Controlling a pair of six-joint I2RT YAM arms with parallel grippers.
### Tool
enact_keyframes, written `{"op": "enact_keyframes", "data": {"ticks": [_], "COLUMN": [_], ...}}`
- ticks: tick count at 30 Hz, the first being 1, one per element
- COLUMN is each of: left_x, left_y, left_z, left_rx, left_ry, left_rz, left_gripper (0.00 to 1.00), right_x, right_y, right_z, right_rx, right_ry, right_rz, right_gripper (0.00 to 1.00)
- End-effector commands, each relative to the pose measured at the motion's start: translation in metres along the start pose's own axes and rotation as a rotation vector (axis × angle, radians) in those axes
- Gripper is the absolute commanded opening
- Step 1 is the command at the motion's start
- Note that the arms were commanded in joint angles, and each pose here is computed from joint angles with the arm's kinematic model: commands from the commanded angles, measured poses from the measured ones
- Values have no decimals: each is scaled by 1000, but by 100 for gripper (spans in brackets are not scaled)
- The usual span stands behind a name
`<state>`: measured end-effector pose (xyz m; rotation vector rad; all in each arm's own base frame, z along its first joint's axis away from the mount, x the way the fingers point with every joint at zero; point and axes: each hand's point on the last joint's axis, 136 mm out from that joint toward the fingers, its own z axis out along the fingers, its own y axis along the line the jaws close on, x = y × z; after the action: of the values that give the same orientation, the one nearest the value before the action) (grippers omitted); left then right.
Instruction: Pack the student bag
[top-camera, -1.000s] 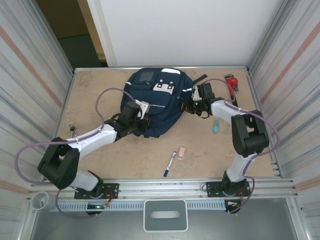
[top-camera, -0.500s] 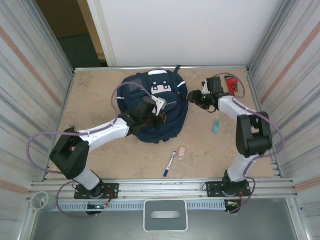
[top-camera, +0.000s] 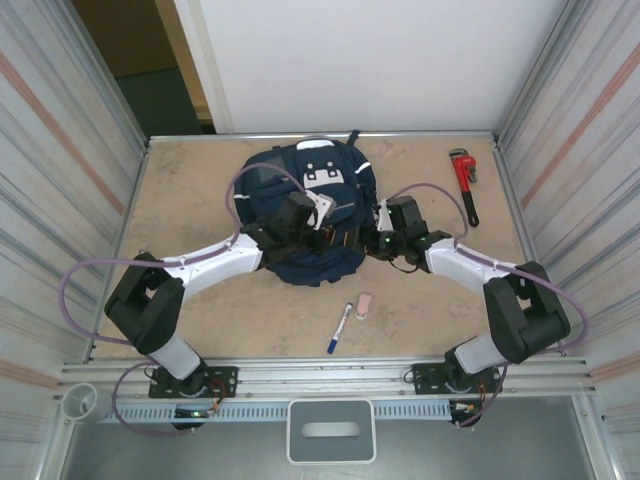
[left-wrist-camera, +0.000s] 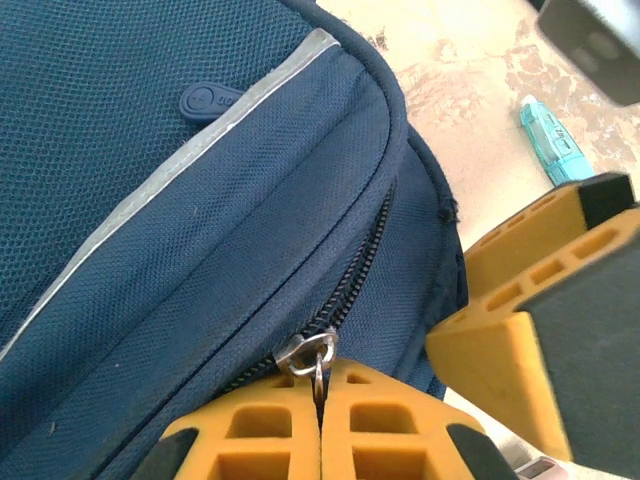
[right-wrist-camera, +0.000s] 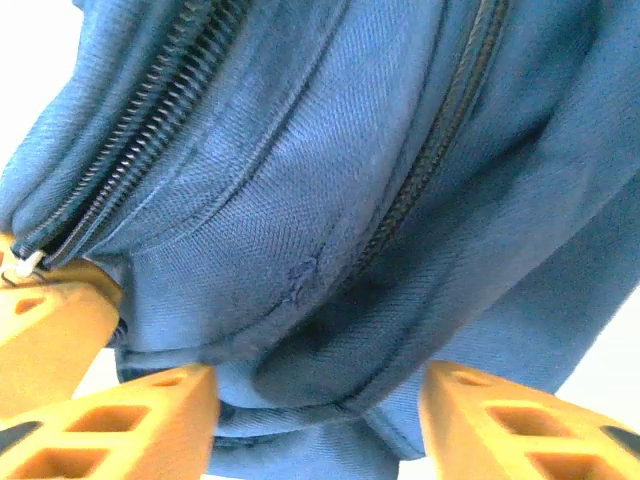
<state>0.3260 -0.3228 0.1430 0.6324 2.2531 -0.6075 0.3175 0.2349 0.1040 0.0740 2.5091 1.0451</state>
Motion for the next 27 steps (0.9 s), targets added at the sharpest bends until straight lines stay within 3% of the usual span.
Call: {"op": "enact_keyframes", "data": {"ticks": [1,4,8,13,18,27], "left_x": [-18,-14,-5,17,34,22], "left_y": [-16,-12,2,37,53,-17], "left_z": [-5,-10,-21,-35,-45,-50], "left_rx": [47,28,-20,-62,-56,259], "left_ry": [-58,-58,-60,-34,-14,-57], "left_rz": [11,19,45,4,-29,52], "left_gripper": [0,0,0,0,0,0], "right_x": [-18,-26,-39,-59,-84,-147], "right_y": [6,-3,-27,-49,-49,-51], "right_z": [10,8,-11,-42,-46,-34], "right_rx": [-39,-14,61,162,151,182], "right_ry": [-56,-78,-111,-158,-153,-160], "right_rz": [17,37,52,24,28,42], "right_gripper": [33,10,0,0,0,0]}}
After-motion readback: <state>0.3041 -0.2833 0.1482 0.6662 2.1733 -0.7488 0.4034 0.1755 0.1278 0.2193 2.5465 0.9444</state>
